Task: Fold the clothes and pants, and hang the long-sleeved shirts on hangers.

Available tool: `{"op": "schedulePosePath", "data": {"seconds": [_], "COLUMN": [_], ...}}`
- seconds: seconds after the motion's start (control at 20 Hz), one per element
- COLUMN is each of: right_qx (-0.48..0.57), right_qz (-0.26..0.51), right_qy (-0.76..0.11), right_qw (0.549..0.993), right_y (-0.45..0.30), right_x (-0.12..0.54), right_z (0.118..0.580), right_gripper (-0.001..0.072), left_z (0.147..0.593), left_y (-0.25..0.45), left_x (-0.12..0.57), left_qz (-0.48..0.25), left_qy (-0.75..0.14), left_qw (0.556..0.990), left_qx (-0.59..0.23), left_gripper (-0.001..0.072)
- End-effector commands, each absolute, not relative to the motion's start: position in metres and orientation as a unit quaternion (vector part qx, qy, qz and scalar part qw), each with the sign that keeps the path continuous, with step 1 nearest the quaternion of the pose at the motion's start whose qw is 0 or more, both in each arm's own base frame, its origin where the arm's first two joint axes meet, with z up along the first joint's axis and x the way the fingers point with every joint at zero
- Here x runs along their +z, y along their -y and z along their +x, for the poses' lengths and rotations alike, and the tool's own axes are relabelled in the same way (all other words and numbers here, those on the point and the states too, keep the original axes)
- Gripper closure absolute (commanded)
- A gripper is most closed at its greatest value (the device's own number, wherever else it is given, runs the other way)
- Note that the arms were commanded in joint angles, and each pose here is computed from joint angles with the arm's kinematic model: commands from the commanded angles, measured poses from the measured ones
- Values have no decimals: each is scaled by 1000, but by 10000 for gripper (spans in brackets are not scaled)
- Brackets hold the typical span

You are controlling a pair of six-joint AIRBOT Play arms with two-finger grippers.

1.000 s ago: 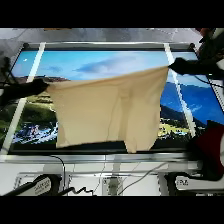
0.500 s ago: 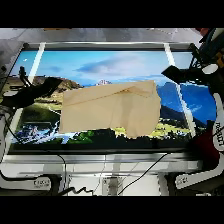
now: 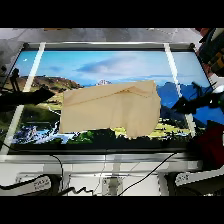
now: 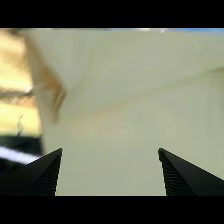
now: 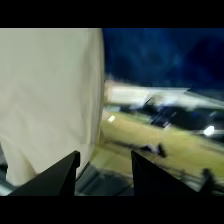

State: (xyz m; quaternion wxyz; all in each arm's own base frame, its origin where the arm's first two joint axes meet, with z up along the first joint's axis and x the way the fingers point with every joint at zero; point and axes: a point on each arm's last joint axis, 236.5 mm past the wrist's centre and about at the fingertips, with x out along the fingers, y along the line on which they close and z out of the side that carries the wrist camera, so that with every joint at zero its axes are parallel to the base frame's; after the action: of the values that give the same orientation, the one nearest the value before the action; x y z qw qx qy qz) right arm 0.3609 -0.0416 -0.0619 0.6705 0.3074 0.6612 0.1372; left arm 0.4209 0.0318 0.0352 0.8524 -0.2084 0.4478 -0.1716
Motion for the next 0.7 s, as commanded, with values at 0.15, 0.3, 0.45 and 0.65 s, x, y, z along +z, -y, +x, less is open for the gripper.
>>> {"op": "schedulePosePath", "data": {"seconds": [0.15,0.3,0.45,0.65], "right_qx": [173,181,172,160], "right_qz": [412,391,389,358], "right_qy": [-624,-630,-603,-562], "right_qw": [642,646,675,728], "right_y": [-35,-51,-50,-36], "right_x": [-115,-125,-121,-101], "right_z": [335,331,349,370], "right_gripper": [344,347,527,700], "left_z": [346,311,279,260], "left_y": [-72,-80,-82,-63], "left_x": [16,-3,-28,-55], "left_qz": [-229,-267,-293,-318], "left_qy": [-539,-545,-543,-556], "left_qw": [804,792,786,767], "left_qx": [-106,-73,-46,-40], "left_gripper": [-3,-3,1,8]}}
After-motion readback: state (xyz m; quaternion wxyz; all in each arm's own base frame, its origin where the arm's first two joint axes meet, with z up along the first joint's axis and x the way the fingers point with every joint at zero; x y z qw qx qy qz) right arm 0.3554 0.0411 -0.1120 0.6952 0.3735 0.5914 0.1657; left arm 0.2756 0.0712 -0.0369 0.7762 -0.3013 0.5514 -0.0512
